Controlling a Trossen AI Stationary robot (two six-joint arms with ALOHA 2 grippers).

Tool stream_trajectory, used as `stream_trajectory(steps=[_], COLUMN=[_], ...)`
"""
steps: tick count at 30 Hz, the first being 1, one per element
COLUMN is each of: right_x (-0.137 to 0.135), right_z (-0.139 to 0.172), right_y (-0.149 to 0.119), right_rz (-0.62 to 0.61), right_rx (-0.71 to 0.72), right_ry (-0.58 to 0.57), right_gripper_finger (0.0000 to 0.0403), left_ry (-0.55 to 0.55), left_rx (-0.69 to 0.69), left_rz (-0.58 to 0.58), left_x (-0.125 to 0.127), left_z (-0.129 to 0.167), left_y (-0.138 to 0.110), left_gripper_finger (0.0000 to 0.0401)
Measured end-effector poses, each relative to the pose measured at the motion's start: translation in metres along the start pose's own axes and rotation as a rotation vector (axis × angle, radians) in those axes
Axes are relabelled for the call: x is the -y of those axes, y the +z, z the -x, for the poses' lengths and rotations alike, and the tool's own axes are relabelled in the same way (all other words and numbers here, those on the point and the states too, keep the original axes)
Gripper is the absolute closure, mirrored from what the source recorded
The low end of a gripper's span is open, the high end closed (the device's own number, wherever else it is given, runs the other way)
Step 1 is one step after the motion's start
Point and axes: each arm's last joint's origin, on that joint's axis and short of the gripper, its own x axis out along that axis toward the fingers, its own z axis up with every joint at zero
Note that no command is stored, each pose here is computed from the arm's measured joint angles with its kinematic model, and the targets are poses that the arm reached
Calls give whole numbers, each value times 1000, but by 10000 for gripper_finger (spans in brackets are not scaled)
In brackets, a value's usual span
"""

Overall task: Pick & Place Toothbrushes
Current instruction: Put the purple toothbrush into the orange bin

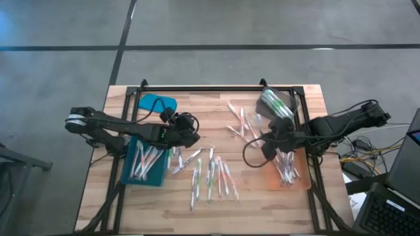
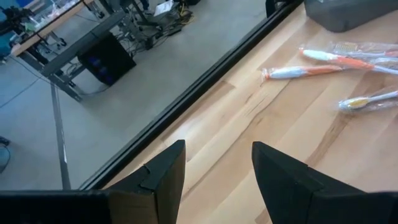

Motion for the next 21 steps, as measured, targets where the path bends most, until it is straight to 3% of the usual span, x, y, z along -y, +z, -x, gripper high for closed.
stream_trajectory(steps=[12, 21], right_x=[19, 28], right_z=[9, 10], right_y=[-17, -26], right_rz=[-271, -346], right_rx=[-364, -465], right_ry=[-131, -239], right_gripper_finger=[381, 381], left_ry=[-5, -9], left_rx=[12, 10], left_rz=[-22, -21], left_x=[1, 1], left_z=[0, 0], left_y=[1, 1], left_gripper_finger=[210, 211])
